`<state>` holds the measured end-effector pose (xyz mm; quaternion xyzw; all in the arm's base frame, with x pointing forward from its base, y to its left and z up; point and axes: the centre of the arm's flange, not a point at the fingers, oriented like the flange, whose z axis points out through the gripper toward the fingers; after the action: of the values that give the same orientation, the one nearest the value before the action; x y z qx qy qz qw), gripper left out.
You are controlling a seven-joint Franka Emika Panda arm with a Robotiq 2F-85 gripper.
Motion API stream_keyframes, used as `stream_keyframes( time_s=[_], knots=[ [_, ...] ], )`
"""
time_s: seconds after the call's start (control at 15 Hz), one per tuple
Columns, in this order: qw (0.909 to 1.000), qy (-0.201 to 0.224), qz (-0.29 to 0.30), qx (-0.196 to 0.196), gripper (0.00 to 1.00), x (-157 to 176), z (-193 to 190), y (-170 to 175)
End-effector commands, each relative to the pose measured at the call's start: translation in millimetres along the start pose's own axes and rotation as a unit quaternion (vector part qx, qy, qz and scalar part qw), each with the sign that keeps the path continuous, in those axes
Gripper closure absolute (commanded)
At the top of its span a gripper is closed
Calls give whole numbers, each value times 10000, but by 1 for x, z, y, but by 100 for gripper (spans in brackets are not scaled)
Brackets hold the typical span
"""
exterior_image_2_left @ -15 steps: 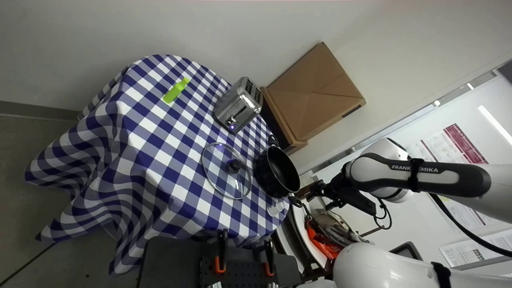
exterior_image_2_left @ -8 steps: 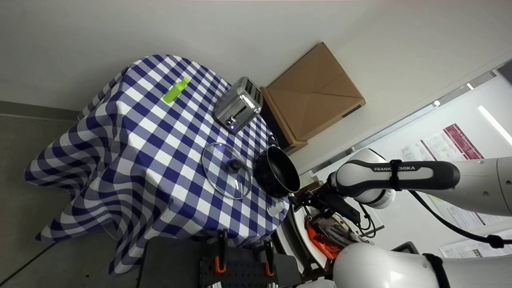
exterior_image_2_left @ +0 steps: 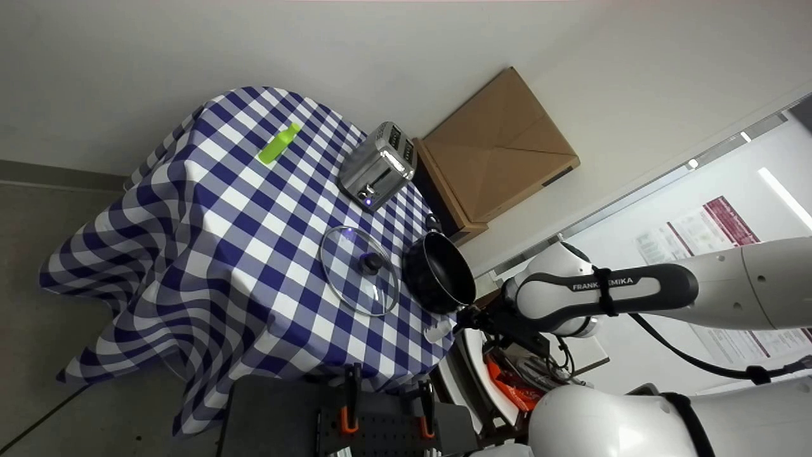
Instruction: Move the salt cellar to the left
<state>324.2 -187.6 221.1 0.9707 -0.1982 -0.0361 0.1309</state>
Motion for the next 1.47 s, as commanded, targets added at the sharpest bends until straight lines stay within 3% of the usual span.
stream_keyframes(
  time_s=[0.0,0.67,1.4],
  knots=[
    [9994,257,221,8,0,-23,20,-10],
    [9936,1035,446,-38,0,-21,19,-25],
    [9883,1269,844,50,0,-13,24,-30]
  ],
)
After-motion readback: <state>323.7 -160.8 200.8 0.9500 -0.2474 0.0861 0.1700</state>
